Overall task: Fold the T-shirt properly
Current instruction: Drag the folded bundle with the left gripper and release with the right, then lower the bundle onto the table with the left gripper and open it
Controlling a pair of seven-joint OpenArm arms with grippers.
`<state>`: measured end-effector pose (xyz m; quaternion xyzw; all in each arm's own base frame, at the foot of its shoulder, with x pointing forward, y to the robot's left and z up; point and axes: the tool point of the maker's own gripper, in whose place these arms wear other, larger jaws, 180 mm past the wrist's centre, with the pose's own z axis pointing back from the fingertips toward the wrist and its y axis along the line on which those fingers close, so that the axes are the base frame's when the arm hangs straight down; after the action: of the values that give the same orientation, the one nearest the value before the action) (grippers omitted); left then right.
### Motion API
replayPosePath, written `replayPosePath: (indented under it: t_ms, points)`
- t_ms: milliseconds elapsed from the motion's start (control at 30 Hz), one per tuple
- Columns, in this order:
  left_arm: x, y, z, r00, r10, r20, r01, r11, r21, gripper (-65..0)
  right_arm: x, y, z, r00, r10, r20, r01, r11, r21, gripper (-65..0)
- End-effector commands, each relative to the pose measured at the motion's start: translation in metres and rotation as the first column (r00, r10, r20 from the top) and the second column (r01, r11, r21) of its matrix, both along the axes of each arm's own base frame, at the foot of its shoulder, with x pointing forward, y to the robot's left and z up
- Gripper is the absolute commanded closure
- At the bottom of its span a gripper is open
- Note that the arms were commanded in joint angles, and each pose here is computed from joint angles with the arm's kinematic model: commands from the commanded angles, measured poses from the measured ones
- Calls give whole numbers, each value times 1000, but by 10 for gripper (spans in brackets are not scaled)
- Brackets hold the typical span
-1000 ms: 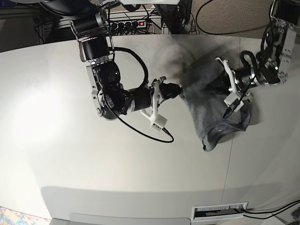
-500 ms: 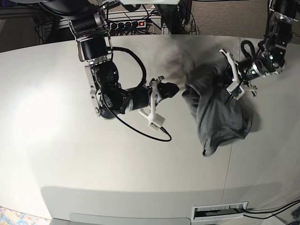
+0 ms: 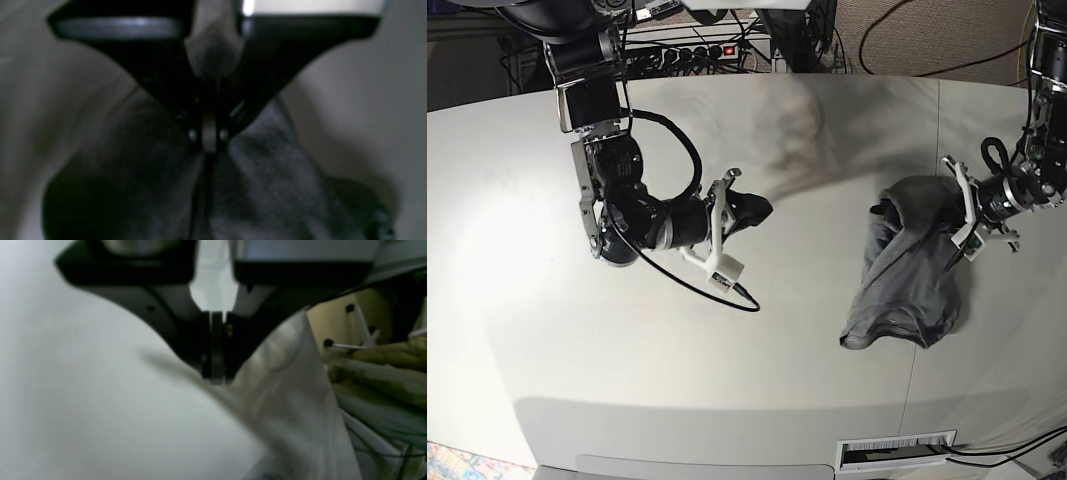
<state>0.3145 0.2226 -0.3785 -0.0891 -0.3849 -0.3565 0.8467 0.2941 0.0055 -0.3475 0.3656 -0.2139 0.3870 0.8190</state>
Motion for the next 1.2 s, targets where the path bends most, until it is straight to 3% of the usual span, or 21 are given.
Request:
replayPosePath:
  t_ms: [0, 133, 233, 500, 633, 800, 900, 1033, 1167]
  points:
    - [14, 4, 20, 998, 2, 59, -1, 1000, -11, 0, 11, 3, 17, 999, -3, 46, 2, 999, 37, 0]
    - [16, -7, 29, 998, 23, 53, -17, 994, -107, 0, 16, -2, 20, 998, -32, 52, 29, 999, 46, 0]
    - [17, -18, 39, 998, 17, 59, -8, 988, -156, 0, 30, -18, 27, 992, -106, 66, 101, 992, 69, 0]
    - [8, -61, 45, 1000, 2, 22, 4, 965, -264, 0, 59, -69, 46, 946, -311, 91, 298, 945, 135, 0]
    - [-3, -81, 34, 1000, -3, -8, 0, 949, -315, 0, 62, -89, 40, 923, -376, 87, 365, 924, 118, 0]
    - [-4, -87, 26, 1000, -6, 10, 8, 959, -282, 0, 58, -105, 34, 905, -418, 74, 410, 906, 107, 0]
    - [4, -85, 30, 998, 24, 56, -7, 959, -283, 0, 58, -115, 33, 903, -422, 82, 416, 905, 85, 0]
    - [16, -75, 28, 988, 59, 142, -31, 982, -188, 0, 58, -128, 34, 898, -430, 94, 425, 903, 69, 0]
    - [18, -75, 29, 986, 69, 153, -40, 982, -184, 0, 56, -139, 39, 894, -436, 99, 430, 899, 77, 0]
